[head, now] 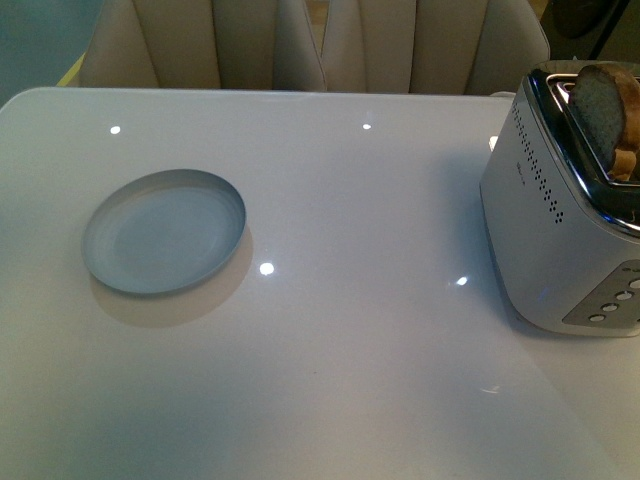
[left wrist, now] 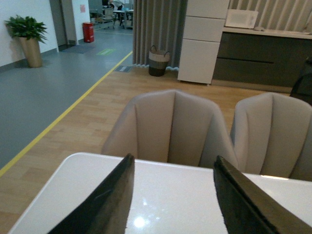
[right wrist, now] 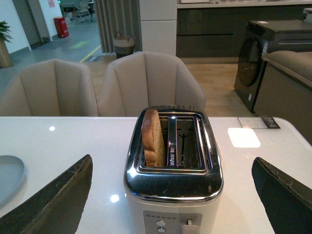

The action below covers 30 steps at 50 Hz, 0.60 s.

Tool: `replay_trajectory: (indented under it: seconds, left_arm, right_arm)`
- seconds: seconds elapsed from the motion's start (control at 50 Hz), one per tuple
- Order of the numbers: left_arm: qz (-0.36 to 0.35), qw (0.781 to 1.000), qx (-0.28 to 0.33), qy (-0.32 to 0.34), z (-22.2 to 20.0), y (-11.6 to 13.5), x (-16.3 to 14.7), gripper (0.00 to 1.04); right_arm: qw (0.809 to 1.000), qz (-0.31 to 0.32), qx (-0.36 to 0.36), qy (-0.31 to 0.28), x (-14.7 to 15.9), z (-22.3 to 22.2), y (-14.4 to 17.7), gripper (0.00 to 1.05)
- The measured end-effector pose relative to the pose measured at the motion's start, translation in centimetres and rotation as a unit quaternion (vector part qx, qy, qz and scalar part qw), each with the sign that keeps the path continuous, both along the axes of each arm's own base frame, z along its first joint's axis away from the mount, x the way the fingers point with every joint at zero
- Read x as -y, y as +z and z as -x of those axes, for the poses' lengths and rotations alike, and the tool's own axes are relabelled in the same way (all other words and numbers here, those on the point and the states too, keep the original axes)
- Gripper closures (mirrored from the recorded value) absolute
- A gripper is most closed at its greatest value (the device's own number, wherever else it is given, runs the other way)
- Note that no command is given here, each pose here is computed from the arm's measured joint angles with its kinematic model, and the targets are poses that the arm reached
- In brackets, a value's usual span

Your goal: Left arm holds plate, right arm toasts bread

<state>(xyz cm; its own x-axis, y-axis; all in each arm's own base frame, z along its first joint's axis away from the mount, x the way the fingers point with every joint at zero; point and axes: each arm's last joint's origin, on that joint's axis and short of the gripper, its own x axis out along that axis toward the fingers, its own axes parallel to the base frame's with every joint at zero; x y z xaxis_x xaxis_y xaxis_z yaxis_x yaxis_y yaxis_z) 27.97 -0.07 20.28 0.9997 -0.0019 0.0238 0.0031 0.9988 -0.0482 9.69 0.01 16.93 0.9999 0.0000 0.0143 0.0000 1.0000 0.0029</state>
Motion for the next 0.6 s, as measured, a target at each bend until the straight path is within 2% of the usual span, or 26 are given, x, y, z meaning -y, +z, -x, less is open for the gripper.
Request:
replay_trajectory:
  seconds: [0.26,0.6]
  left_arm:
    - [-0.014,1.0,-0.021,0.001,4.8,-2.1,0.0,1.02]
    - [-0.017,1.0,-0.018,0.0,9.2,-2.9,0.0,1.02]
  right_arm:
    - [1.0,0.0,0.0,0.0,0.0,0.0,0.0,0.09]
    - [1.0,0.0,0.0,0.0,0.0,0.0,0.0,0.09]
